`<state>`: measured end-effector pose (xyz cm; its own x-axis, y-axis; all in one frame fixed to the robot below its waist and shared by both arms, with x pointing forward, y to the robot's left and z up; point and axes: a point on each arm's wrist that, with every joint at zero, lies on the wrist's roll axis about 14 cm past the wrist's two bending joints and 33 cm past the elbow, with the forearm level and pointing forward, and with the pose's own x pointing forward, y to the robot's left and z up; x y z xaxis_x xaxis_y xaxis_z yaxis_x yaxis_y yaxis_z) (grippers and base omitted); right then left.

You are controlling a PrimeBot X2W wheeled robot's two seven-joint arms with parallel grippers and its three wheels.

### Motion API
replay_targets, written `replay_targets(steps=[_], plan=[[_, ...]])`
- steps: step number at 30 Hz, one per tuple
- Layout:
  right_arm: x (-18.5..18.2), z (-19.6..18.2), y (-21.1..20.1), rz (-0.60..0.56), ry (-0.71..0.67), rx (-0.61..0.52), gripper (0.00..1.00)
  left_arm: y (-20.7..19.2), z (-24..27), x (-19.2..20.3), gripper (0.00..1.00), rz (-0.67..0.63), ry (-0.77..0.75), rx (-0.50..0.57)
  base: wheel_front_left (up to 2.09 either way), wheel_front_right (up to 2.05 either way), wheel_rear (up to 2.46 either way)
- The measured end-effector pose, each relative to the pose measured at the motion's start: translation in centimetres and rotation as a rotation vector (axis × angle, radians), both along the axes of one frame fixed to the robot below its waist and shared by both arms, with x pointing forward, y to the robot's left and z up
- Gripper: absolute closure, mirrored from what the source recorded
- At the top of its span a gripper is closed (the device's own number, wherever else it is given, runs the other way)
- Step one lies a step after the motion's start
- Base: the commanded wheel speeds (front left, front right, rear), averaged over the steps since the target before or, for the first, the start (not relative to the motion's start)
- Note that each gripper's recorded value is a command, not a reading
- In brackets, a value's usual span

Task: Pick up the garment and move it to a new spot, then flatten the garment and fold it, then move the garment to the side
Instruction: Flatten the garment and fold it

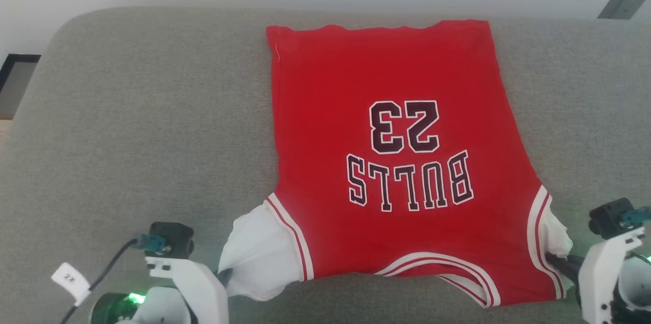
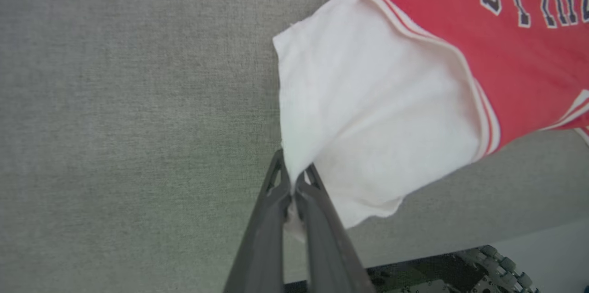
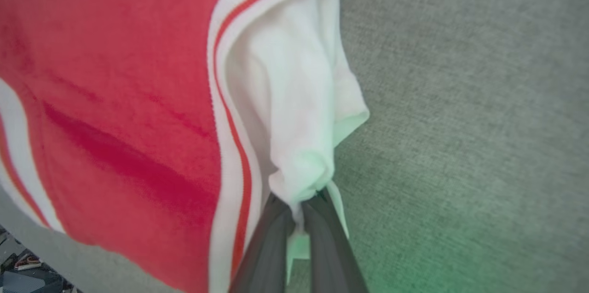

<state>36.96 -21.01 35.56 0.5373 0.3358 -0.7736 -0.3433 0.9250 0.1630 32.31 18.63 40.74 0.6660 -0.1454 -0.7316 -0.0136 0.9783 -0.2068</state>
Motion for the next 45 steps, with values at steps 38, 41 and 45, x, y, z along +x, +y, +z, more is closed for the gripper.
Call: replay_targets(steps=[38, 41, 45], plan=[[28.7, 8.0, 6.0, -0.101, -0.369, 0.033, 0.00, -5.4, -2.3, 4.7, 1.00, -0.076, -0.049, -0.085, 0.00, 0.00, 0.00], [30.1, 5.9, 6.4, -0.120, -0.295, 0.017, 0.00, -5.4, -2.9, 4.8, 1.00, -0.062, -0.042, -0.092, 0.00, 0.00, 0.00], [31.2, 2.8, 6.6, -0.147, -0.179, -0.017, 0.00, -5.3, -3.6, 4.9, 1.00, -0.044, -0.038, -0.100, 0.00, 0.00, 0.00]])
